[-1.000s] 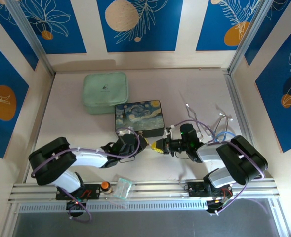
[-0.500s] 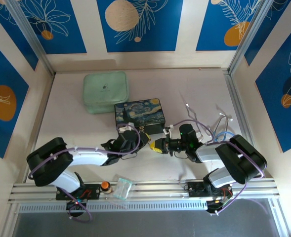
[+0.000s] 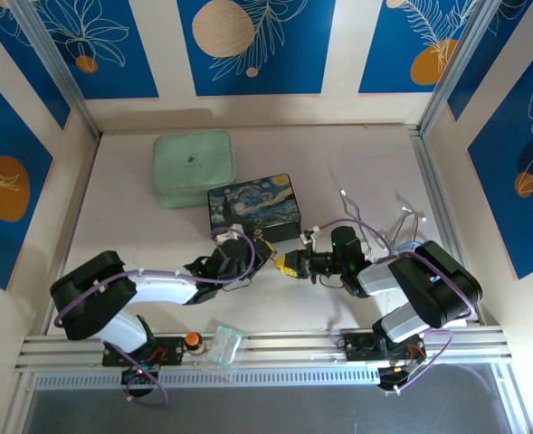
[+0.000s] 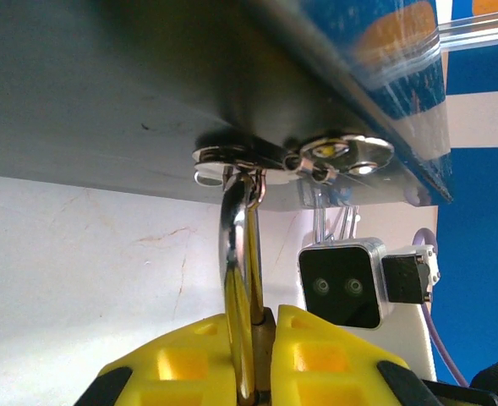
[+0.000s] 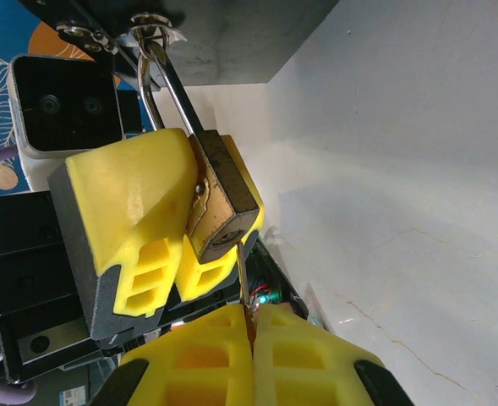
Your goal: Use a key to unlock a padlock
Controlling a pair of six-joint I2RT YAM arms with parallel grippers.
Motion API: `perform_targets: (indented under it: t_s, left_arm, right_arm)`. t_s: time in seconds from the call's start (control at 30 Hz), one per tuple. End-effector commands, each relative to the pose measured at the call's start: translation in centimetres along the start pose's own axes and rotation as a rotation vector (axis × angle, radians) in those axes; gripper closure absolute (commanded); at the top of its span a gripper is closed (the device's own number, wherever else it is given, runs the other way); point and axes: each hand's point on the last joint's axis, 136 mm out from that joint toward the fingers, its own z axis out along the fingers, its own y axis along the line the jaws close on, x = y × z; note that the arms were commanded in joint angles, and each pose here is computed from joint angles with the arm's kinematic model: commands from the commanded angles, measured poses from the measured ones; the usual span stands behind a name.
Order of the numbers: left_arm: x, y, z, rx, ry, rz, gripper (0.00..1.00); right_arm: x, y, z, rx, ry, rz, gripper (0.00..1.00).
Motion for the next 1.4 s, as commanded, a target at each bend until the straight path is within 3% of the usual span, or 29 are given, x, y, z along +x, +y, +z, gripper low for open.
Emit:
perform_targets:
  t_s: [0.0,0.77,1.37]
  left_arm:
    - [-0.6,-1.7,-0.8,0.045,-0.015,-0.011,1.0]
    - [-0.8,-3.1,-1.1,0.082,-0.019,-0.022,1.0]
    - [-0.4,-3.9,-1.7,0.13,0.0,-0.062,1.0]
  right_arm:
    - [-0.2,0.4,-0.4,-0.021,-0.017,-0.023,1.0]
    - [-0.7,1.4,0.6,-0.036,-0.003,-0.041,1.0]
    - [-2.5,2.8,0.6,-0.123,-0.08,-0.083,1.0]
